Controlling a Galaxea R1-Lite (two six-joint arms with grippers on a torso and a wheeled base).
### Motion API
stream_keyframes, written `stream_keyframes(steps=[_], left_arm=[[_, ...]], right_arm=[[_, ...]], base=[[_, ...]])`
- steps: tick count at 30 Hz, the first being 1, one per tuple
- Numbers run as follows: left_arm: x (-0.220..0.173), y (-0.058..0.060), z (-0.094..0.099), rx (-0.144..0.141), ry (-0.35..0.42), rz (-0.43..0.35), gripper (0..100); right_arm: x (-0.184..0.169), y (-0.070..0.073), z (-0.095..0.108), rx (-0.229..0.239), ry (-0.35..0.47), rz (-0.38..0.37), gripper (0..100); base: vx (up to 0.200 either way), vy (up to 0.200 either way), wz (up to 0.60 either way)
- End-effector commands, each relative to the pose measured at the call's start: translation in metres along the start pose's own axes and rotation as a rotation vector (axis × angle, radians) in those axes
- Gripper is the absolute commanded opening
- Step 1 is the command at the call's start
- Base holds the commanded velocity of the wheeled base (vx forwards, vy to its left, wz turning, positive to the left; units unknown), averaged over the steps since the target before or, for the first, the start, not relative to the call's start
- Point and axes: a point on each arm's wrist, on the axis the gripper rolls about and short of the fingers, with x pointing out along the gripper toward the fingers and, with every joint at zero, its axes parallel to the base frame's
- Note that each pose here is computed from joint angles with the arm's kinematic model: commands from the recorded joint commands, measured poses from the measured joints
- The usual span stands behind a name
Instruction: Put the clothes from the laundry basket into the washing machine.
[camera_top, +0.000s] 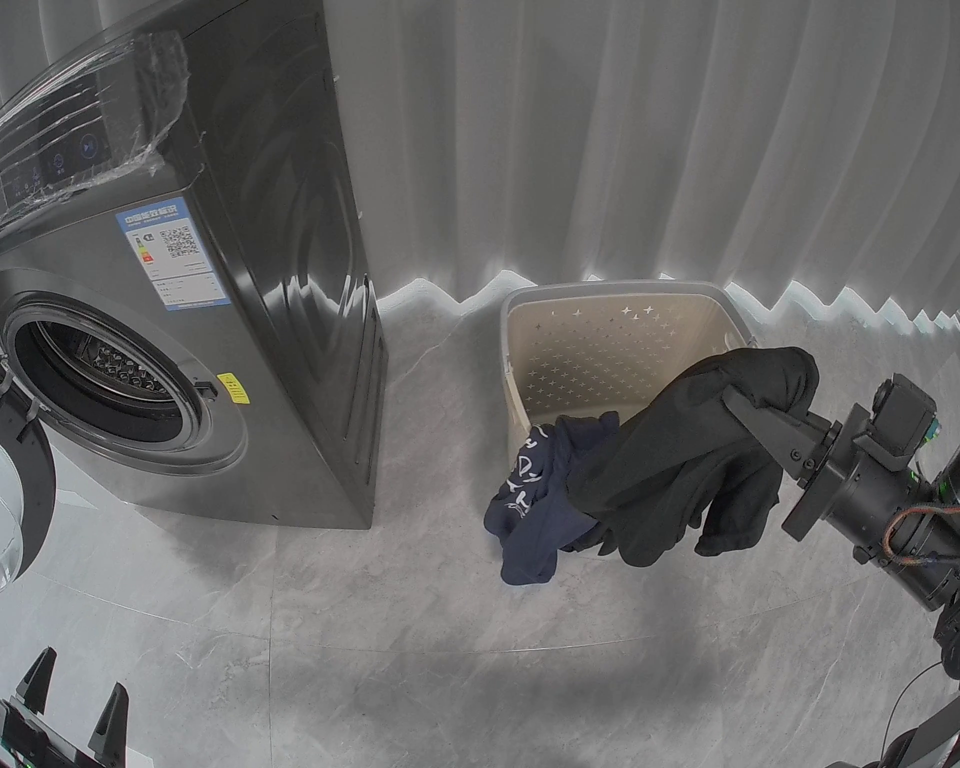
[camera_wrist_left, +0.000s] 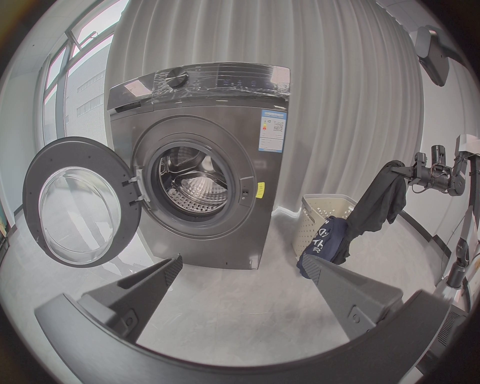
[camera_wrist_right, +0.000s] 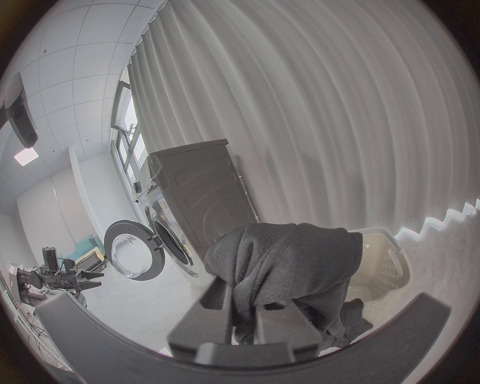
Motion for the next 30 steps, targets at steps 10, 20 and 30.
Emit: stream_keyframes(steps=[10, 20, 30], left_arm=[[0.0004, 0.0003, -0.0048, 0.000, 0.007, 0.001, 100], [0.0004, 0.0003, -0.0048, 0.000, 0.007, 0.001, 100], [0.0004, 0.0003, -0.0048, 0.000, 0.007, 0.001, 100]], right_arm=[[0.0022, 0.0007, -0.0027, 0.003, 0.011, 0.003, 0], [0.0032, 0.0004, -0.0009, 0.002, 0.002, -0.004, 0], [0.0034, -0.0003, -0.0014, 0.004, 0.005, -0.010, 0]], base=[[0.000, 0.200, 0.00], [0.000, 0.200, 0.00], [0.000, 0.160, 0.00]])
